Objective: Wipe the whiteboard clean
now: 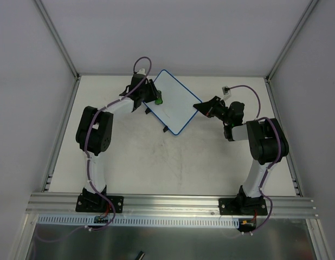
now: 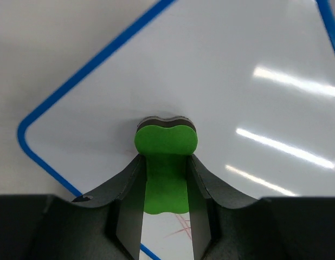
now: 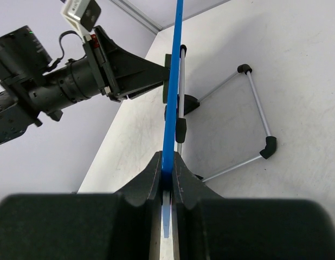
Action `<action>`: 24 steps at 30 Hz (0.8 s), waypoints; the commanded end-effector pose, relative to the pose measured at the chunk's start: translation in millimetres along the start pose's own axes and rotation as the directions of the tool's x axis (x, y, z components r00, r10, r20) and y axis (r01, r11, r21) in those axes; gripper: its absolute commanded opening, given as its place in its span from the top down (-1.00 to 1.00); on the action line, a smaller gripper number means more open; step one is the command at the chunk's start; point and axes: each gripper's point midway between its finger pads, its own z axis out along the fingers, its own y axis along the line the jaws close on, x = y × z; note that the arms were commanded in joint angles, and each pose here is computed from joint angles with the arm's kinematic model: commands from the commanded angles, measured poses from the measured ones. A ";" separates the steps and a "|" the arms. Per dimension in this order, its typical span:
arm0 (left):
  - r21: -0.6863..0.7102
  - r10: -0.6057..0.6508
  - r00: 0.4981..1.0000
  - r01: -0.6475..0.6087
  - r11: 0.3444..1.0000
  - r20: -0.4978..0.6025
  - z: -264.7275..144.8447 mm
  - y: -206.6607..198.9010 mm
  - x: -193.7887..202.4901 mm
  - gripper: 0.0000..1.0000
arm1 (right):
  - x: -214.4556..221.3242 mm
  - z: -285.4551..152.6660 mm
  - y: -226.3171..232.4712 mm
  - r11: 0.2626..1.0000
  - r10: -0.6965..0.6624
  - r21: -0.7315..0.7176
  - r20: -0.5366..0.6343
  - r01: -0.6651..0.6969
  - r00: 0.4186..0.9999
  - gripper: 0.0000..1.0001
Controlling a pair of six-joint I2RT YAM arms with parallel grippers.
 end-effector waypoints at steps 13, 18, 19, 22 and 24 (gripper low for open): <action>-0.224 -0.305 0.947 0.277 0.935 -0.103 4.8 85.7 57.0 1.00 | -14.6 -2.3 52.5 0.962 -0.160 -0.215 0.065 0.171 0.985 1.00; -0.170 -0.299 0.947 0.277 0.946 -0.121 5.6 70.4 53.6 1.00 | -14.3 -2.4 52.6 0.961 -0.158 -0.217 0.064 0.169 0.985 1.00; -0.157 -0.290 0.950 0.270 0.950 -0.119 5.0 66.2 53.4 1.00 | -14.1 -2.2 53.6 0.961 -0.159 -0.219 0.064 0.169 0.985 1.00; -0.117 -0.254 0.964 0.244 0.963 -0.077 0.2 51.8 49.8 1.00 | -15.4 -2.1 52.3 0.962 -0.158 -0.217 0.066 0.168 0.985 1.00; -0.086 -0.226 0.974 0.223 0.971 -0.034 -5.6 42.9 46.8 1.00 | -15.9 -2.0 52.9 0.961 -0.157 -0.219 0.067 0.168 0.985 1.00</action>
